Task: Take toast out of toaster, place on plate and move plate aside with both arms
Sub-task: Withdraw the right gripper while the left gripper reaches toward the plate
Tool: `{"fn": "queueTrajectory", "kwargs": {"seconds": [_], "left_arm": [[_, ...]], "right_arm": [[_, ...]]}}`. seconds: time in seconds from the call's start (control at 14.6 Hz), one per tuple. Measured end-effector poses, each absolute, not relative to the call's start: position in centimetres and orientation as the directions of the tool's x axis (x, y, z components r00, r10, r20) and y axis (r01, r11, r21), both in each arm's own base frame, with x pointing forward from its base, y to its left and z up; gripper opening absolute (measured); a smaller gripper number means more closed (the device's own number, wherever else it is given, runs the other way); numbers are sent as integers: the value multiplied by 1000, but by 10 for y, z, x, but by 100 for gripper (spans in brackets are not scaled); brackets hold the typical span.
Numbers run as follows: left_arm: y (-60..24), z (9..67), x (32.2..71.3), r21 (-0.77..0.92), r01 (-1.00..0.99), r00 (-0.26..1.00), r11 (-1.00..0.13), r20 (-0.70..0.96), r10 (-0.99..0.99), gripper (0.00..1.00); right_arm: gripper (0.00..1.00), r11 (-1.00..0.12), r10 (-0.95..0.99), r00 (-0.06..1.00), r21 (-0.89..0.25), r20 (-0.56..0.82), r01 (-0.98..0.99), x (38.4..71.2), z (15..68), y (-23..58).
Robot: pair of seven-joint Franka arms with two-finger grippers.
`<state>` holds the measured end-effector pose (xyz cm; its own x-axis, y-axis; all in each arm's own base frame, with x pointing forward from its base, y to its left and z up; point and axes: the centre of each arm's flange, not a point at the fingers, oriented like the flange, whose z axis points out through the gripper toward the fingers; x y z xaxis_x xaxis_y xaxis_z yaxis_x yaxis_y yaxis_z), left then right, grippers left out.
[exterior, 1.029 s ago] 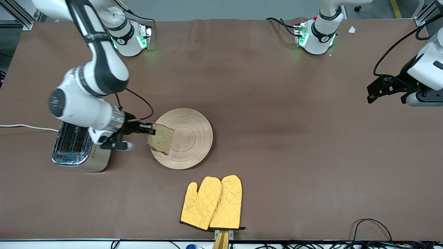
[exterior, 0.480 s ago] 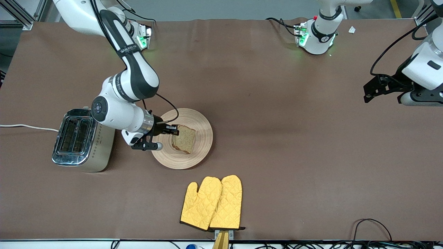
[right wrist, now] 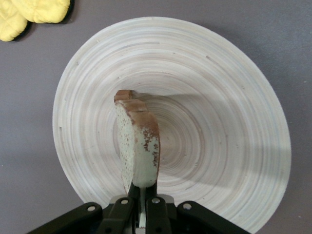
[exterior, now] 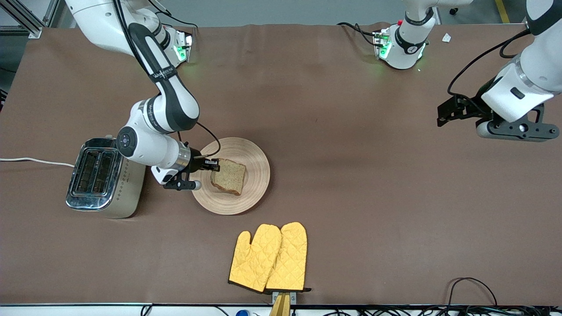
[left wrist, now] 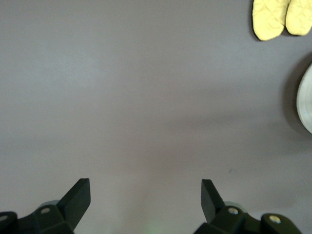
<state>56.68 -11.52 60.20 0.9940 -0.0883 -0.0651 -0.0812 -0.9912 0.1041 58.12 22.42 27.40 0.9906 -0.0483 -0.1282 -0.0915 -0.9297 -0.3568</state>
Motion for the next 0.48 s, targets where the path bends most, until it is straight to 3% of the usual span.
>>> {"fn": "queueTrajectory", "kwargs": {"seconds": [0.27, 0.48], "left_arm": [[-126, 562, 573, 223, -48, 988, -974, -134, -80, 100], [-141, 501, 592, 321, 6, 974, -947, -218, -67, 100]], "right_arm": [[7, -934, -46, 993, -348, -112, -83, 582, 258, 189], [11, -944, -20, 1000, -331, -10, -22, 578, 246, 185]]}}
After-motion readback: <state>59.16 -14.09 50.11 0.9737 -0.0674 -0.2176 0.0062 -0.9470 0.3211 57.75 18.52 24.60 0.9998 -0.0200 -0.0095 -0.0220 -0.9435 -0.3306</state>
